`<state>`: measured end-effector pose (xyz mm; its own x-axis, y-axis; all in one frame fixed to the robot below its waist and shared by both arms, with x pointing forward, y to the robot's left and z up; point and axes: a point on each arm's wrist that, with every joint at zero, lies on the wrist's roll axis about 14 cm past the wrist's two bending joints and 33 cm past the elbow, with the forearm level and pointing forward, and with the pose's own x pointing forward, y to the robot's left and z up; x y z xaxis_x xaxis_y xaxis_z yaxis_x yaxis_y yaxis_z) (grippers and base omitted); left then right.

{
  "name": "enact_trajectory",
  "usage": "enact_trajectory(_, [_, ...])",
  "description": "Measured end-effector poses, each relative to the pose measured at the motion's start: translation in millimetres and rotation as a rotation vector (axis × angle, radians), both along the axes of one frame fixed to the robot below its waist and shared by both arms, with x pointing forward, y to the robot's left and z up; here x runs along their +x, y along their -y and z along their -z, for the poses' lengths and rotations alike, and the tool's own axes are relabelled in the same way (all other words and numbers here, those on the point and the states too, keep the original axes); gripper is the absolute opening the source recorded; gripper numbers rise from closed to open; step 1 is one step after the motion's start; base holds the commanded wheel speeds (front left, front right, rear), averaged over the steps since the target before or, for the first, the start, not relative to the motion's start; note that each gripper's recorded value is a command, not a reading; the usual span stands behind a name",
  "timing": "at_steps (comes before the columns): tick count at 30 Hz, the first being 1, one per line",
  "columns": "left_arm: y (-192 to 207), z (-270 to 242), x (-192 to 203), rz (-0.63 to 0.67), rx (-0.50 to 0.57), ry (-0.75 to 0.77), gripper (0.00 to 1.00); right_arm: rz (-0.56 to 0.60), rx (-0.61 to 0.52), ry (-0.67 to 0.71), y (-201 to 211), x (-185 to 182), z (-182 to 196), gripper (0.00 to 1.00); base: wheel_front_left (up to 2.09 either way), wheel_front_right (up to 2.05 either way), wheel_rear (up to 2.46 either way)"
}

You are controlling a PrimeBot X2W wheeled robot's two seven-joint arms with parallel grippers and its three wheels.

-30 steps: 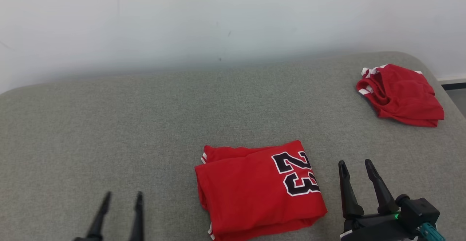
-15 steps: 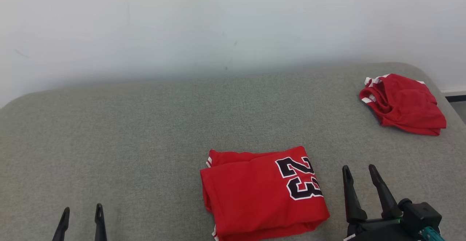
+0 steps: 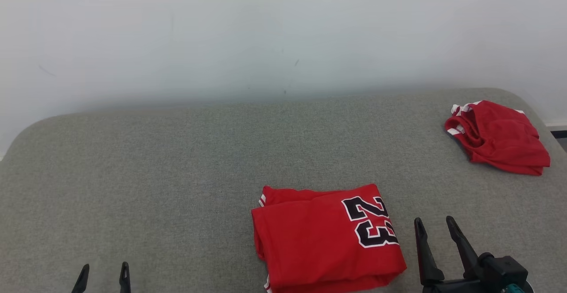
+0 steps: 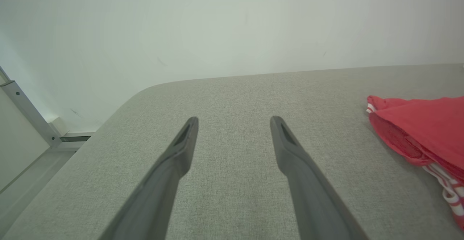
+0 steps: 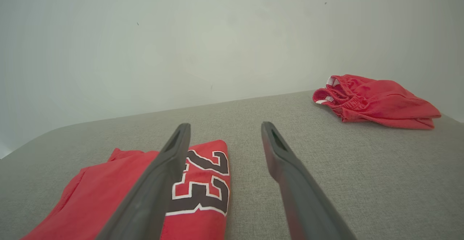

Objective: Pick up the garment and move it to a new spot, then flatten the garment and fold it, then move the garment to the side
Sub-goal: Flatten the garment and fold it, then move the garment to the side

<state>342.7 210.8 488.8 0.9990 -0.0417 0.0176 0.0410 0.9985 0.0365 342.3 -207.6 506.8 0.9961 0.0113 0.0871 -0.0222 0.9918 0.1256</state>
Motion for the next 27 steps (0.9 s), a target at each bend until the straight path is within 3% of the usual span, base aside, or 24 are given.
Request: enact_trajectory(27, [-0.7, -19.5, -4.4, -0.031, -0.055, 0.069, 1.00, -0.023, -0.037, -0.019, -6.8, 2.0, 5.5, 1.00, 0.00, 0.00, 0.00])
